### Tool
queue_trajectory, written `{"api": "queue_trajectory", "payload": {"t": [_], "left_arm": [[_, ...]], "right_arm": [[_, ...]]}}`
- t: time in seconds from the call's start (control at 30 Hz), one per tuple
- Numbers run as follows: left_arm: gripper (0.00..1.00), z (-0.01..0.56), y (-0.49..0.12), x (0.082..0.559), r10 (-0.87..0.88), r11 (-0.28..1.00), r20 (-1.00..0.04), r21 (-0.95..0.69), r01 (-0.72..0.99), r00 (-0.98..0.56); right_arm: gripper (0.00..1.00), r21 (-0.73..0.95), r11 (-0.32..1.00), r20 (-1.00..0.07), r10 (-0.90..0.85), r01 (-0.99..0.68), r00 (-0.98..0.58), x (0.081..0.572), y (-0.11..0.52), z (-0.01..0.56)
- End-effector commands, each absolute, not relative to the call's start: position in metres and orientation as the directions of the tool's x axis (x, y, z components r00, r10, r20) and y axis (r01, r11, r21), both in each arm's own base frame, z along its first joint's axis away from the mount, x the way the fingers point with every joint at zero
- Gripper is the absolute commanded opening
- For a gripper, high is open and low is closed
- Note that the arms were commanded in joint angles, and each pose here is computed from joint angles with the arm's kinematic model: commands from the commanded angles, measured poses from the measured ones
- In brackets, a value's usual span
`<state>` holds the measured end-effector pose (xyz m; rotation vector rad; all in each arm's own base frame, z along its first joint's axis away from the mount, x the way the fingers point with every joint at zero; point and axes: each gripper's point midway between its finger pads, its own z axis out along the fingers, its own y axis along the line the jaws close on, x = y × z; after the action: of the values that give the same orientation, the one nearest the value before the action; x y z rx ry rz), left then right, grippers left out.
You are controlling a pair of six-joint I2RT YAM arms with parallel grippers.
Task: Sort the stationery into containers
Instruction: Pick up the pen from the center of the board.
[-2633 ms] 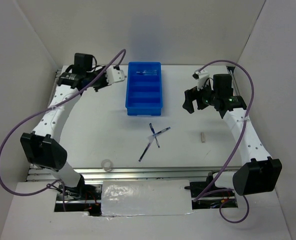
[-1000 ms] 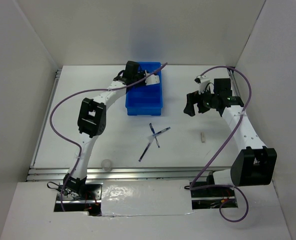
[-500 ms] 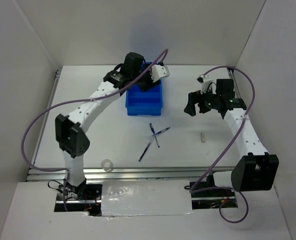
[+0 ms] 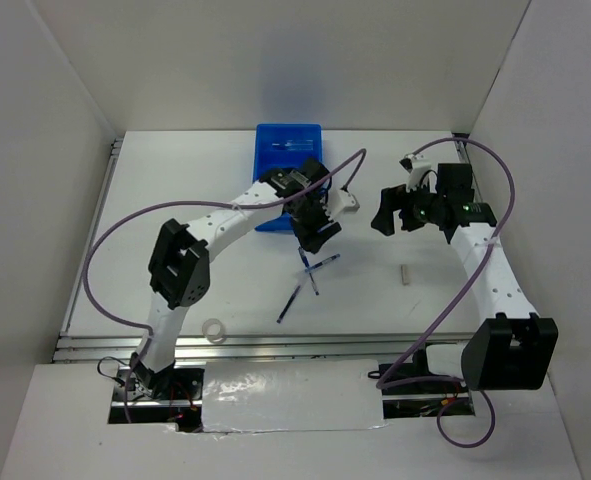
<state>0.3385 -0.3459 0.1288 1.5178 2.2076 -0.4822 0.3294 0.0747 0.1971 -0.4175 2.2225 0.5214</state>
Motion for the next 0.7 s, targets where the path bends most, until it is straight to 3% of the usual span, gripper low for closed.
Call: {"api": "queue_trajectory", "payload": {"t": [0.0,0.37,0.67], "left_arm": [[0.73,0.123,-0.355,0.322,0.801,0.355,-0.48,-0.104,0.929,-0.359],[0.71,0.069,-0.364,0.322,0.824,0.374,-0.415,-0.111,0.921,-0.385],[0.63,0.049,-0.372,0.333,0.82,0.386,-0.418,-0.097,0.917,-0.39]], "right_arm": [[0.96,0.213,0.864,-0.804,-0.11,-0.456,-0.585,0.328,0.073,0.209],[0.97,0.237,0.863,-0.802,-0.087,-0.447,-0.592,0.324,0.075,0.204],[0.97,0.241,0.863,-0.799,-0.084,-0.445,-0.596,0.324,0.073,0.201]]}}
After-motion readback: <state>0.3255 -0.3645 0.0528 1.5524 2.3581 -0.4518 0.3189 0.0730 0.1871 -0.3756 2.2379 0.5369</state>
